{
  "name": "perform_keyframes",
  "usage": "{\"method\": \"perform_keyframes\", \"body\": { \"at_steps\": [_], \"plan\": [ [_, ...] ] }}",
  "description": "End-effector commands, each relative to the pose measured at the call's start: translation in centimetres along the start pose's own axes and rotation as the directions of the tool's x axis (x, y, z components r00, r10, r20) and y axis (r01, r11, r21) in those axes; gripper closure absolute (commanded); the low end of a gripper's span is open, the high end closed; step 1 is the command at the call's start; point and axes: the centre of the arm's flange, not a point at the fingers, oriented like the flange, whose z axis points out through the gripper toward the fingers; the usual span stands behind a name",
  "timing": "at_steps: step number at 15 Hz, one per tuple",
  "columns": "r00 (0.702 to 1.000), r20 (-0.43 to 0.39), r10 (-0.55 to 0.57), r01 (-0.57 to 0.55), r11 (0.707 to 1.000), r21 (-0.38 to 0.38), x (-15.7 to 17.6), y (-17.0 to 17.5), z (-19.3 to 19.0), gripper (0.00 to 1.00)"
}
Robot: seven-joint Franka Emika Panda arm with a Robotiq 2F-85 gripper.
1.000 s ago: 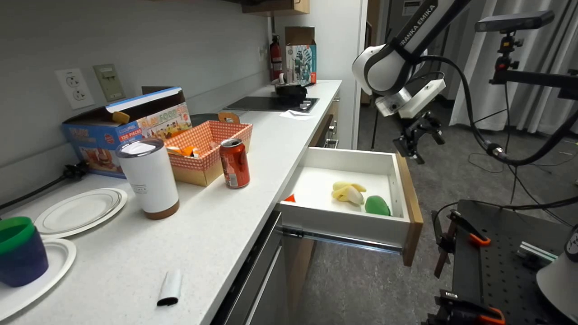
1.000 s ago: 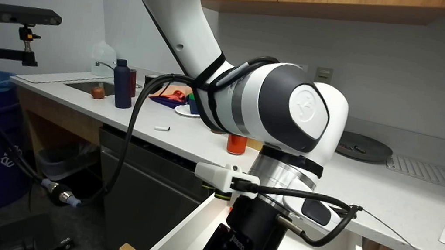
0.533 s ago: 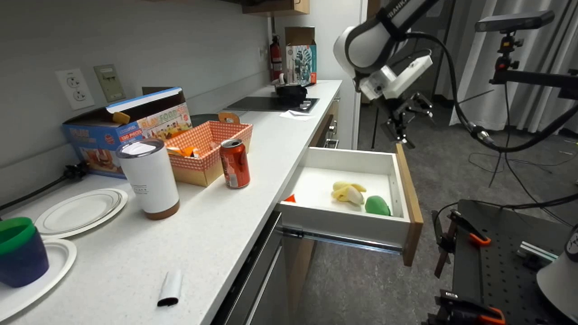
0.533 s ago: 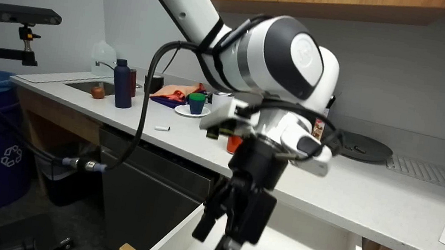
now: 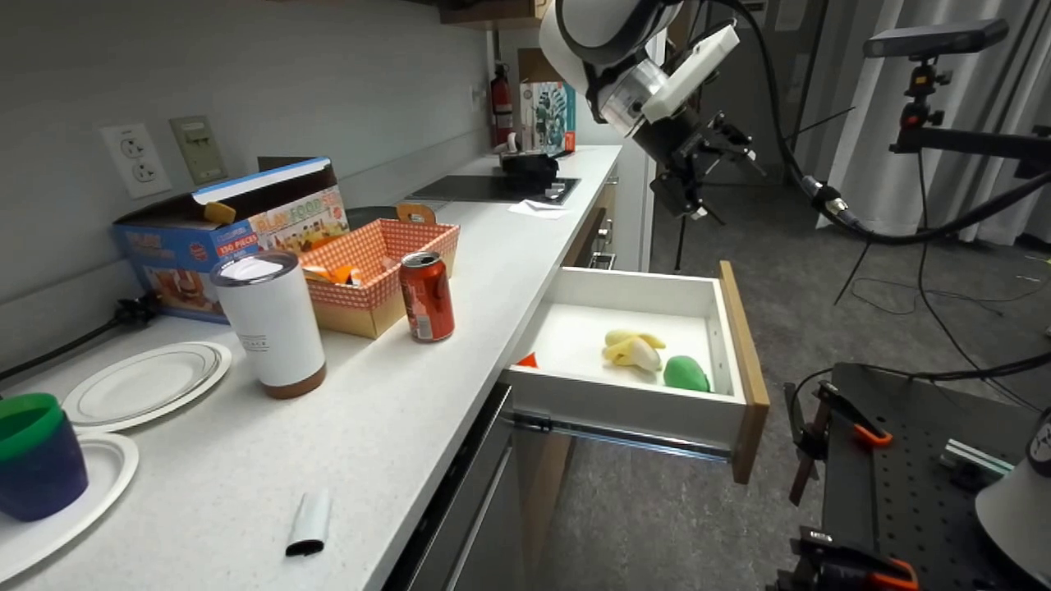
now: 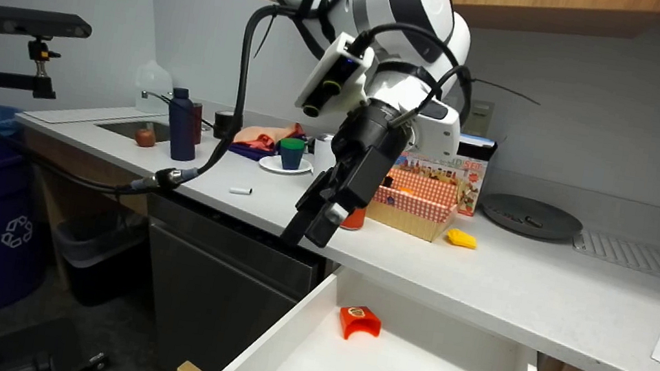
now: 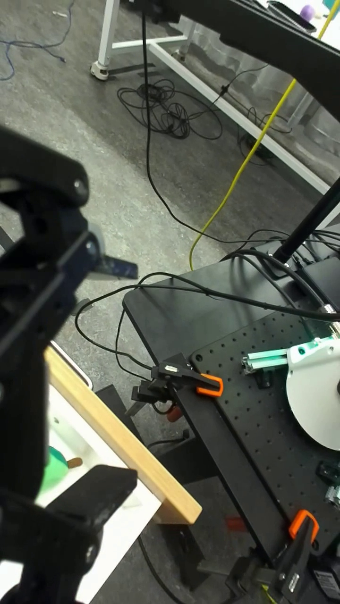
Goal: Remove the banana plushie from the box, put it in the open drawer, and then close the drawer
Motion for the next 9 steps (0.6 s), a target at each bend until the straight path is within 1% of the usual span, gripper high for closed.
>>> {"method": "perform_keyframes", "body": {
  "at_steps": [1, 3, 5, 9],
  "plan": [
    [1.0, 0.003, 0.001, -0.001, 1.0, -0.001, 0.2, 0.0, 0.1, 0.0],
    [1.0, 0.008, 0.001, -0.001, 1.0, -0.004, 0.5, -0.2, 0.2, 0.0],
    [0.998, -0.057, 0.011, -0.009, 0.999, 0.034, 0.8, -0.1, 0.2, 0.0],
    [0.991, -0.134, 0.019, -0.005, 0.995, 0.1, 2.9, 0.1, 0.8, 0.0]
  ]
}}
